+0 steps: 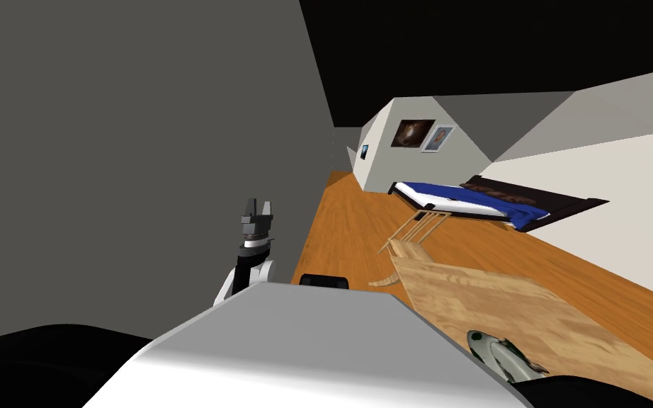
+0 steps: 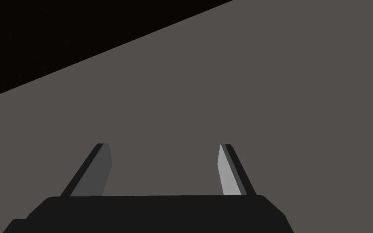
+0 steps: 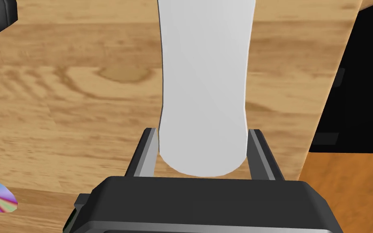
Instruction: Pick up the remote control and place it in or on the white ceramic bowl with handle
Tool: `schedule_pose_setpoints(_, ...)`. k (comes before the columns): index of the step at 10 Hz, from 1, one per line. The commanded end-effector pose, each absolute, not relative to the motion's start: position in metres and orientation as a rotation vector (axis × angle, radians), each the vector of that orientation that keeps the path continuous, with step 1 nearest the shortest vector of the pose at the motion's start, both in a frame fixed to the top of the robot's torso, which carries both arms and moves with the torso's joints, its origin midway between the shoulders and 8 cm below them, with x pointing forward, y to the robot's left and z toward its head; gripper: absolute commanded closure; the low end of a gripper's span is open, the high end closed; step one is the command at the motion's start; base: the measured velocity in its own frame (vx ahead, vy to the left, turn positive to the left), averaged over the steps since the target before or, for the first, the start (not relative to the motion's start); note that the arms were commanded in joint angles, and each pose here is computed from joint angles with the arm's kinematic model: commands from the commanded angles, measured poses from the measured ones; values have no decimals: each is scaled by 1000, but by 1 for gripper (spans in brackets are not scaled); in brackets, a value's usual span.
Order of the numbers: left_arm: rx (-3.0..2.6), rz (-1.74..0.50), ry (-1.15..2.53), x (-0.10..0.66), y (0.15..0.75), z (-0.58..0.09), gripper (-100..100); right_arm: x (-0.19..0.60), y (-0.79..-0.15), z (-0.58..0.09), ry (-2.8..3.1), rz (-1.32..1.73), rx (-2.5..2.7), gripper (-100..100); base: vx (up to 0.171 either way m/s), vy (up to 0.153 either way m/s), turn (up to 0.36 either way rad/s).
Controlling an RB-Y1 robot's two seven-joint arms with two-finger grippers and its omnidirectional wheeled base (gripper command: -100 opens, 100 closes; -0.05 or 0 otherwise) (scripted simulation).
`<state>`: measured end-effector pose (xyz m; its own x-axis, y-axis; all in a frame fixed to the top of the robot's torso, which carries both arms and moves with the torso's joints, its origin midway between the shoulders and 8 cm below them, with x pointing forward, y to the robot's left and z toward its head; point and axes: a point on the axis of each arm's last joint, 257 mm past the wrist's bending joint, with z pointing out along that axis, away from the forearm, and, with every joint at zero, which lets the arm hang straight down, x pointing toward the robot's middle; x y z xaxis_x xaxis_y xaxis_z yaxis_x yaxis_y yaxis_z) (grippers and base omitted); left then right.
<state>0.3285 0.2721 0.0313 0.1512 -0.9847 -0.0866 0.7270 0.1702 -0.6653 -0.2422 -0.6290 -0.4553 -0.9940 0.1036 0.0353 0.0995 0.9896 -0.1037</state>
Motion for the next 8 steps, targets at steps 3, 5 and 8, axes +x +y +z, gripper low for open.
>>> schedule_pose_setpoints(3,-541,-1318,583,328,272,31,0,-234,-637,-453,-3104,153,-138,100,11,64,-8)
schedule_pose_setpoints(5,-541,-1318,583,328,272,31,0,-257,-665,-426,-3050,244,-157,100,10,5,-2)
schedule_pose_setpoints(8,-541,-1318,583,328,272,31,0,-258,-679,-412,-3040,277,-155,100,9,42,-23)
